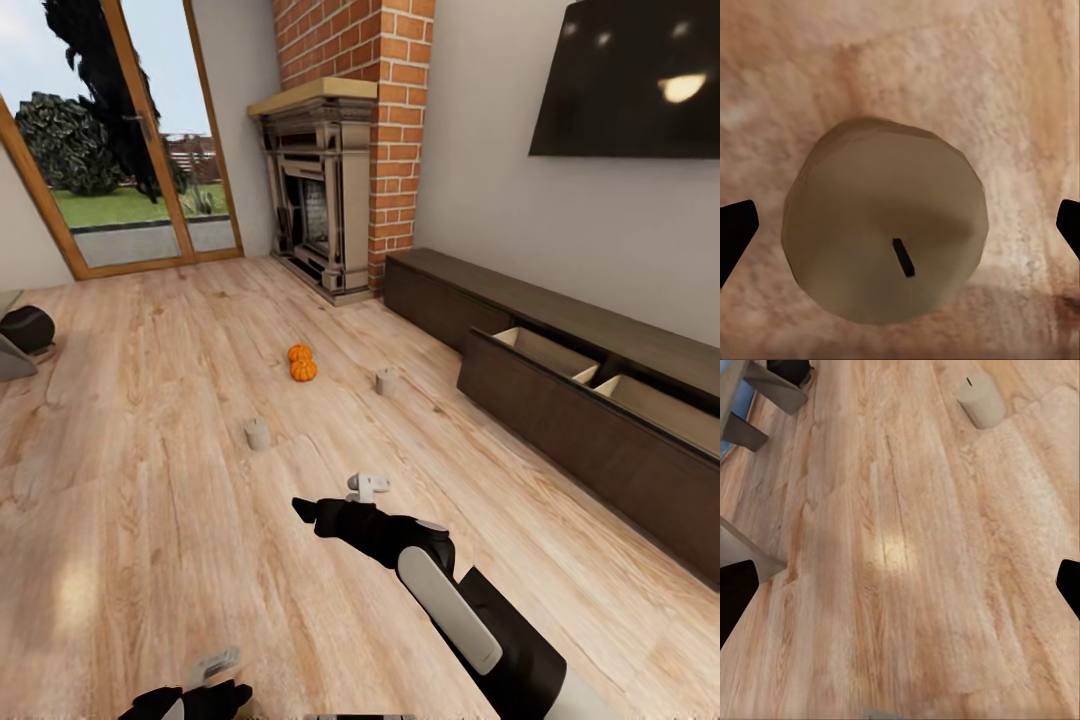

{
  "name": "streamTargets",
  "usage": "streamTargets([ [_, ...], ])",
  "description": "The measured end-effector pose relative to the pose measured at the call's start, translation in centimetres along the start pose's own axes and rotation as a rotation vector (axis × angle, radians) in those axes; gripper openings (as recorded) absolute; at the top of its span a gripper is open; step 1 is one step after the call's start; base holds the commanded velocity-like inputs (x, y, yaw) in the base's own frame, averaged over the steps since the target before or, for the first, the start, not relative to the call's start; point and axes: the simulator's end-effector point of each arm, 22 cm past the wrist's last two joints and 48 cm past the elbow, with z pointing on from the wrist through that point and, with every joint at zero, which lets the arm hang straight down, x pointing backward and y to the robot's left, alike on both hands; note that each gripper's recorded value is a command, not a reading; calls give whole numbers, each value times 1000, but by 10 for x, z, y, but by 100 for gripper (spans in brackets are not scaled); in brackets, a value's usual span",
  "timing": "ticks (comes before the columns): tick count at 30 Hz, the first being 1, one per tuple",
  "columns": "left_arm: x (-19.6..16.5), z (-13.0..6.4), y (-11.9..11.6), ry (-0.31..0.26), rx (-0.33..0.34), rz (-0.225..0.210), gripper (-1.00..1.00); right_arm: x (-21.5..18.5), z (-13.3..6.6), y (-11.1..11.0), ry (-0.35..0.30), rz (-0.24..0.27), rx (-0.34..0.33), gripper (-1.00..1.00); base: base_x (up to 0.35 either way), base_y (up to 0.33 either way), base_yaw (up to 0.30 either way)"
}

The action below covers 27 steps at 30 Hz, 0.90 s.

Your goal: Place each of the two pumpkins and all three candles from the living room inside a cabinet in the living room (use any cabinet), then make sure every cabinet is closed, and position the cauldron so it is next to a table in the living room.

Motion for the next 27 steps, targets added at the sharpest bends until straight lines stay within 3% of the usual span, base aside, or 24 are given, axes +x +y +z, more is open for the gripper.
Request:
streamTargets([
  [20,5,7,5,-3,-10,-1,100,12,9,-13,27,22,12,100,0,0,0],
  [27,8,11,11,-13,-77,3,100,15,11,-16,33,27,14,100,0,0,0],
])
